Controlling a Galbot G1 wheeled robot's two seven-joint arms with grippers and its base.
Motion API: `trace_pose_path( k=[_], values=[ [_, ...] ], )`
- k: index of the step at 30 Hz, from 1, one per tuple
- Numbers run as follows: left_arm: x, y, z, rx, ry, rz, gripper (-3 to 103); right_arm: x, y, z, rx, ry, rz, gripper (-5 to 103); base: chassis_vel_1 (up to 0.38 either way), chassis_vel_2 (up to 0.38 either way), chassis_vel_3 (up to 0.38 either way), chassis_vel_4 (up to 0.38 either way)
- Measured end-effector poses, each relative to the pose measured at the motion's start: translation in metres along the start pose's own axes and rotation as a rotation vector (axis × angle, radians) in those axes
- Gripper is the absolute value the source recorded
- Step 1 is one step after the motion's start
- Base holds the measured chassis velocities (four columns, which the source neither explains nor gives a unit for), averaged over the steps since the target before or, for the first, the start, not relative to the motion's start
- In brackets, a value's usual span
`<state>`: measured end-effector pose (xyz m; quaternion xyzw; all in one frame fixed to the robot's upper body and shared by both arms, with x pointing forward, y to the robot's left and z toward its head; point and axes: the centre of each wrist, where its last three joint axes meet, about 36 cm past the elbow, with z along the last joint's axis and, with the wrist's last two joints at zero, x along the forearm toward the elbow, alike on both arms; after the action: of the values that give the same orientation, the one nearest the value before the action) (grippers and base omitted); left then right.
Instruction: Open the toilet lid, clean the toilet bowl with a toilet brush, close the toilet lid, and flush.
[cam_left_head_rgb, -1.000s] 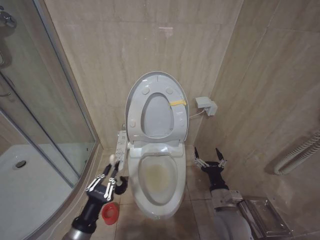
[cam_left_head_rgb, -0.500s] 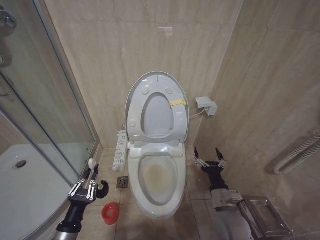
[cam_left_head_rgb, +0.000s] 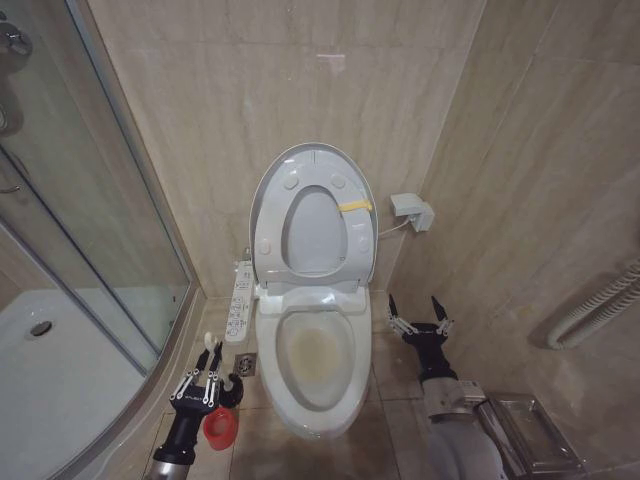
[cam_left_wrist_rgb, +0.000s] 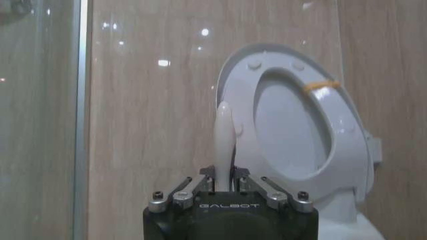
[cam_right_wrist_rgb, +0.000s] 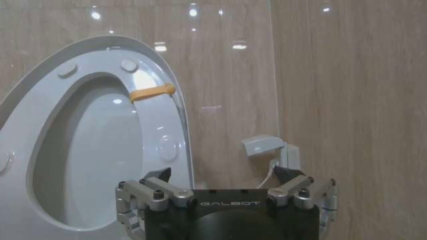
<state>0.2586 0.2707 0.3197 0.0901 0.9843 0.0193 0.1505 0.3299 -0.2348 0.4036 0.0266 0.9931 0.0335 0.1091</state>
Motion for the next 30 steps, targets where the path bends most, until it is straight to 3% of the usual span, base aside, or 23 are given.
trace_pose_path(
  k=[15,22,30],
  values=[
    [0.029,0.018,0.072,-0.03,0.097,-0.055,18,0.0,0.0,0.0,0.0,0.0,0.0,100,0.0,0.0,0.0,0.0],
    [0.03,0.031,0.103,-0.039,0.101,-0.086,18,0.0,0.0,0.0,0.0,0.0,0.0,100,0.0,0.0,0.0,0.0],
    [0.023,0.033,0.128,-0.045,0.099,-0.077,18,0.0,0.0,0.0,0.0,0.0,0.0,100,0.0,0.0,0.0,0.0]
  ],
)
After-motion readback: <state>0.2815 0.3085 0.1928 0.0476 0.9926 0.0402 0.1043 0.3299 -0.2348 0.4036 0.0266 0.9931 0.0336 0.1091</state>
